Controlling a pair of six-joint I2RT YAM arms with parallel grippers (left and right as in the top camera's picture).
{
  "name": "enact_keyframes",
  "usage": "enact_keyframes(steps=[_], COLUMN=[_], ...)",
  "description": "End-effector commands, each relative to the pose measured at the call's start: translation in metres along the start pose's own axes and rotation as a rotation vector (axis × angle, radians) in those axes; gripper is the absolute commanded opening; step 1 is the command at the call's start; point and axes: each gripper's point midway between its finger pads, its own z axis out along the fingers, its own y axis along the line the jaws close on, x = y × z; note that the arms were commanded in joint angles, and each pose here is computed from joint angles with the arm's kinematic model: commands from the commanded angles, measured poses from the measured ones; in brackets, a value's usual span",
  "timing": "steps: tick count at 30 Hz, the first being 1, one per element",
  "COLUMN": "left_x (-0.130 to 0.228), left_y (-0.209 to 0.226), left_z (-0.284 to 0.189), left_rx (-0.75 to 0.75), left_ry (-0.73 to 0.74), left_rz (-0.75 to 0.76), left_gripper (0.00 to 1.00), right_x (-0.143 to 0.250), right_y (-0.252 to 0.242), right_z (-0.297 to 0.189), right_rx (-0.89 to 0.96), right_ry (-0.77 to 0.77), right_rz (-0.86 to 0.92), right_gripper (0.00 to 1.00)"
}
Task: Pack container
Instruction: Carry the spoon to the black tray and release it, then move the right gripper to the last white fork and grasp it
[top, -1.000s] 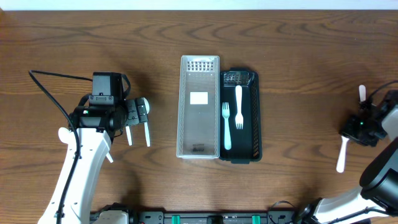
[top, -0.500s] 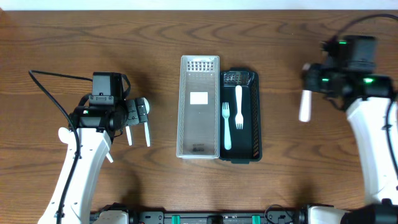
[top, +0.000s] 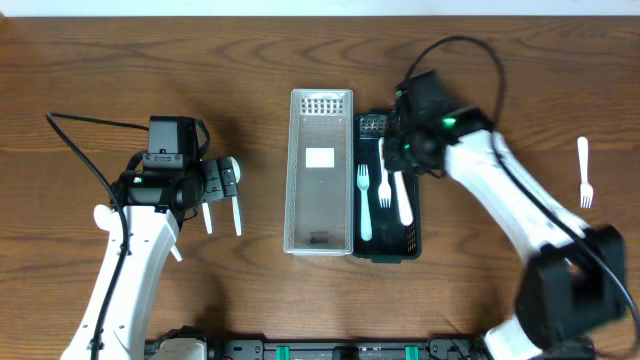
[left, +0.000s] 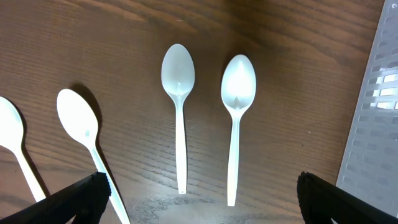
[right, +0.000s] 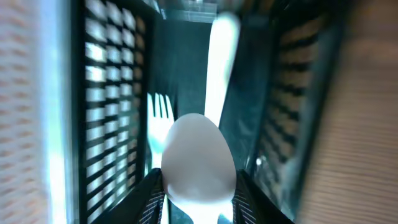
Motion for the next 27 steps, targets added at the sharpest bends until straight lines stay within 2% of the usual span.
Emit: enact_keyframes(steps=[1,4,7,9,12,15,18,21,24,27], left_x=[-0.006,-0.007,-0.007,-0.007,-0.007,-0.006,-0.006,-0.007,-0.007,-0.007], left_y=[0.001,0.001,0.001,0.001,0.001,0.001,0.001,0.001,0.001,0.001], left_z=[-0.003,-0.003,-0.003,-0.003,-0.003,-0.003,-0.003,-0.003,-0.003,-0.003], left_rx=[-0.001,-0.001,-0.001,-0.001,-0.001,-0.001,-0.001,-0.001,-0.001,-0.001], left_ry=[-0.015,-0.016,-0.016,-0.016,-0.015,-0.015,-0.015,-0.015,-0.015,-0.015], left_rz=[0.002,0.002,0.002,0.002,0.002,0.002,0.002,0.002,0.002,0.002], left_gripper=[0.98,0.98,0.98,0.98,0.98,0.98,0.98,0.98,0.98,0.98], right_x=[0.016,0.018,0.007,-0.004,-0.031,-0.067,-0.094,-0.098,-0.088,-0.069], right_y=[-0.001,-0.002,0.001,0.005,0.009,-0.006,-0.044,-0.107,-0.182,-0.251], right_z=[0.03,0.04,0.036,0.026,-0.008,-0.063,-0.123,-0.168,-0.188,-0.187], right_rx=[0.048,0.056,0.042,0.029,0.02,0.049,0.103,0.194,0.278,0.334], right_ry=[0.077,0.095,0.056,0.023,-0.047,-0.168,-0.29,-0.349,-0.345,-0.292], right_rz=[0.009,0.007,-0.005,-0.037,-0.083,-0.039,0.005,0.064,0.185,0.27], right_gripper=[0.34,0.44,0.62,0.66,0.7,0.78,0.83,0.96,0.99,0.99])
